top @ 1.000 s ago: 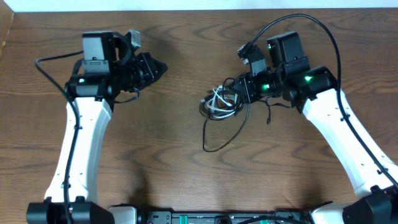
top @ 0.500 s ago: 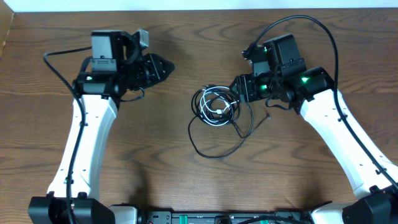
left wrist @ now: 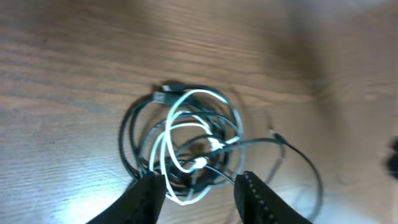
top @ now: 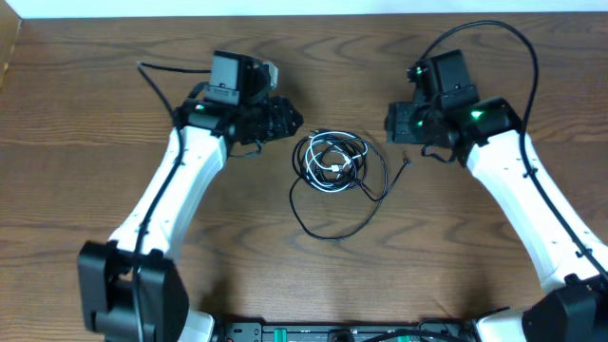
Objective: Untangle cables
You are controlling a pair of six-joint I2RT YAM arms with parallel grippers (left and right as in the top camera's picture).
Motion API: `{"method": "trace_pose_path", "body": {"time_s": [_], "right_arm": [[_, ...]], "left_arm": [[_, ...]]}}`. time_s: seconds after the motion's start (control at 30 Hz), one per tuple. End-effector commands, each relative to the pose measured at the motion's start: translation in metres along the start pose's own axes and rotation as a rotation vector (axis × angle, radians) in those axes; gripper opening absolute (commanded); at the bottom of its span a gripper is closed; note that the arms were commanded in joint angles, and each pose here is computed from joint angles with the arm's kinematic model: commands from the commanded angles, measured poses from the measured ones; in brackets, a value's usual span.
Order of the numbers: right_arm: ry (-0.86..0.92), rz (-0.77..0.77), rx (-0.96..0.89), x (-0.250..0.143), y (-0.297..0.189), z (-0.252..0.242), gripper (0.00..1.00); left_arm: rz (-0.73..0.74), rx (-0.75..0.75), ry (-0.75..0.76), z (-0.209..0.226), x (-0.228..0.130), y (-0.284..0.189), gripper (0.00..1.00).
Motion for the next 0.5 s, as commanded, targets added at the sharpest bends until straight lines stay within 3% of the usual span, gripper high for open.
{"method": "trace_pose_path", "body": {"time_s": [0.0,0.47], "right_arm": [[0.031,-0.018,-0.039,0.007,-0.001,-0.012,0.64],[0.026,-0.015,-0.045,0.008,0.001,-0.016,0.66]], "left_arm": [[-0.032,0.082,-0.009,0.01,0.008,0.015,0.45],[0.026,0.125,-0.038,0.03,0.01,0.056,0.47]]}}
Point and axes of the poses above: each gripper's point midway between its finger pads, its own y axis out along the fingers, its own z axis along the line the jaws close on, x = y × z, the point moved 10 cm from there along -y, back along the fingers, and after that the axes turned 8 degrees about -y, right-handed, at the moved point
